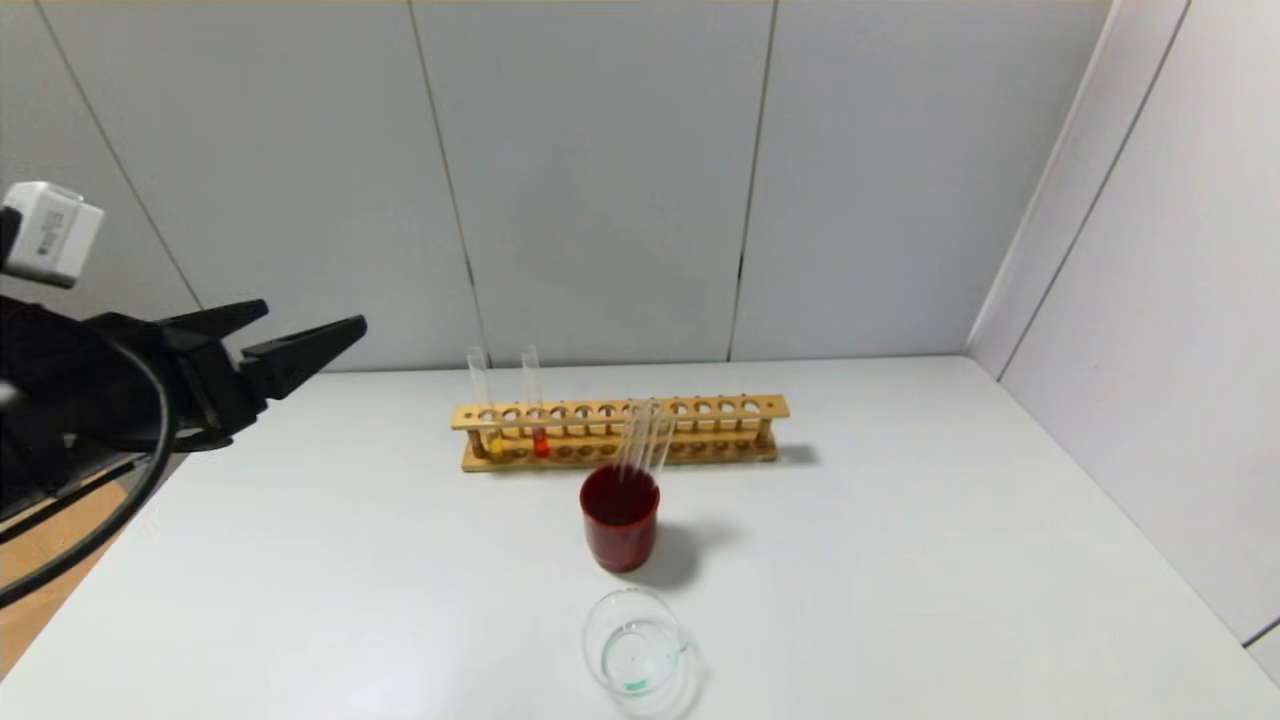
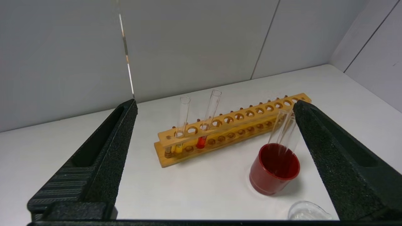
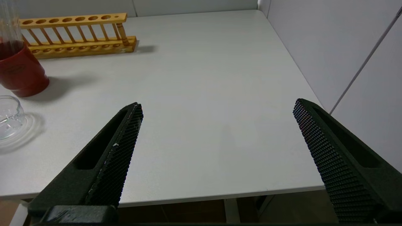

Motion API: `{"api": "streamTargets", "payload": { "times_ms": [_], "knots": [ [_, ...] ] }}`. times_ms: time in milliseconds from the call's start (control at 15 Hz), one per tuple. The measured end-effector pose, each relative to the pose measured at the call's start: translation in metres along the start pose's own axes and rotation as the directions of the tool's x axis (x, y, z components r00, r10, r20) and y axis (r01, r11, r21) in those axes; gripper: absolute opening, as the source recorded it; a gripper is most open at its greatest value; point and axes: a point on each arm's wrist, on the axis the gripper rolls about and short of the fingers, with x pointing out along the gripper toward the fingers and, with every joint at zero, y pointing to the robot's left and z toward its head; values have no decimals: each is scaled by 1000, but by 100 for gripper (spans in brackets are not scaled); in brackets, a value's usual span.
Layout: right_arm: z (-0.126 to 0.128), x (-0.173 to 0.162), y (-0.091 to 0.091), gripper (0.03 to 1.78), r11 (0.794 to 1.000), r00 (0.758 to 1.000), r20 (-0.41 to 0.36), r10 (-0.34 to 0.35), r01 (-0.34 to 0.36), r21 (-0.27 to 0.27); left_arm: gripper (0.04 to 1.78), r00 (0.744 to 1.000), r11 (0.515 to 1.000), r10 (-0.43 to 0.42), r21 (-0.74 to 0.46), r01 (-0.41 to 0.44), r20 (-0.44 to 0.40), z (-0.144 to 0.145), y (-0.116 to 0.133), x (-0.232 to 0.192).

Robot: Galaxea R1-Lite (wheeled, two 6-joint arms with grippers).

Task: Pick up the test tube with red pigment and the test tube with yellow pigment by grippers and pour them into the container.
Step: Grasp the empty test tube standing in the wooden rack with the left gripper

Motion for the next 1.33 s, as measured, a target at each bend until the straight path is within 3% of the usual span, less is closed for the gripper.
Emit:
{"api": "streamTargets", "payload": {
  "times_ms": [400,733,867,1333],
  "knots": [
    [0,0,0,175,1000,1000,1,0,0,0,175,998,998,-22,60,26,-61,-48,13,63],
    [0,0,0,175,1000,1000,0,0,0,0,175,997,995,49,88,-44,-55,-93,14,99],
    [0,0,0,175,1000,1000,1,0,0,0,175,998,994,53,94,-51,-28,-105,15,106],
    [0,0,0,175,1000,1000,0,0,0,0,175,994,996,59,76,-52,-94,-133,18,118]
  ]
}}
